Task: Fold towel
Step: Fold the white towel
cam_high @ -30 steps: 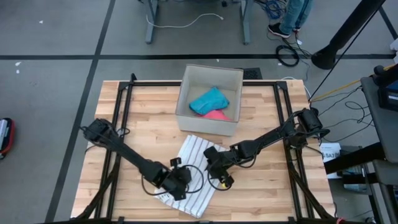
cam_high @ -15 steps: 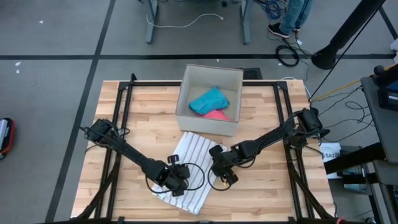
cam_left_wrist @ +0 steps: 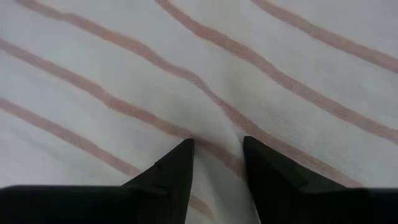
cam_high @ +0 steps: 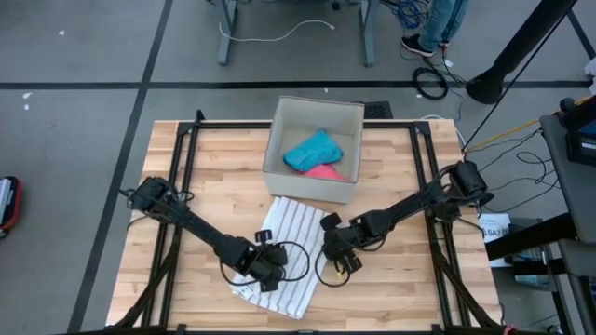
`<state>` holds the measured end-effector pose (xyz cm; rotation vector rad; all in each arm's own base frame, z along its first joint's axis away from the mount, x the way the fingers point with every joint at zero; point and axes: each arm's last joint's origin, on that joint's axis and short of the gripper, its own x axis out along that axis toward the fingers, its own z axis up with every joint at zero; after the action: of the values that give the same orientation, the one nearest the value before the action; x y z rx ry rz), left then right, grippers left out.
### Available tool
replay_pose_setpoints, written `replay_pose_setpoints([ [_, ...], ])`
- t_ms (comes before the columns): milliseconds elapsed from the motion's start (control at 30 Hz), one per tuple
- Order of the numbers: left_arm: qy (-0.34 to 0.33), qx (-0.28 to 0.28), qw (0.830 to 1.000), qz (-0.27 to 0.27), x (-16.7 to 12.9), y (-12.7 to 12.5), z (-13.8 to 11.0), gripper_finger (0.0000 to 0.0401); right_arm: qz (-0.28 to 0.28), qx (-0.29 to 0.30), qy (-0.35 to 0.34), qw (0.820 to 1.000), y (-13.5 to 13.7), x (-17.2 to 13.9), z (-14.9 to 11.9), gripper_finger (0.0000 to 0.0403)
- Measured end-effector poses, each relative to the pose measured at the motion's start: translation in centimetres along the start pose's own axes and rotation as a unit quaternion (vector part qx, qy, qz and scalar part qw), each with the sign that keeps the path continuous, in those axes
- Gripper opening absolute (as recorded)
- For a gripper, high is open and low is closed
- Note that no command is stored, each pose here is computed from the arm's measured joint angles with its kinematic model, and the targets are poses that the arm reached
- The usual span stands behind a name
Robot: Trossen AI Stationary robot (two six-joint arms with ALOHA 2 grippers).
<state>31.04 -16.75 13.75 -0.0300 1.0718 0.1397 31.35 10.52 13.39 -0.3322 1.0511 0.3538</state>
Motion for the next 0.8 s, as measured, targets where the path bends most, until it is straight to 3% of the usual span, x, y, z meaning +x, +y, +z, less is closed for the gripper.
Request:
replay_pose_setpoints([
  [233,0.008,-0.004,1.0,0.016,0.4,1.2,0.5,0.0147,0.017,-0.085,-0.116,0.989,5.0,-0.9,2.7,0.0196],
  [400,-0.003,-0.001,1.0,0.016,0.7,2.0,1.2,0.0147,-0.018,-0.153,-0.212,0.965,8.2,-1.7,4.5,0.0196],
  [500,-0.006,-0.012,1.0,0.006,0.9,2.4,1.7,0.0147,-0.02,-0.165,-0.244,0.955,8.8,-2.1,5.0,0.0196],
  [800,-0.064,-0.029,0.997,-0.015,1.4,3.5,3.7,0.0147,-0.017,-0.169,-0.248,0.954,9.1,-0.1,4.9,0.0196],
])
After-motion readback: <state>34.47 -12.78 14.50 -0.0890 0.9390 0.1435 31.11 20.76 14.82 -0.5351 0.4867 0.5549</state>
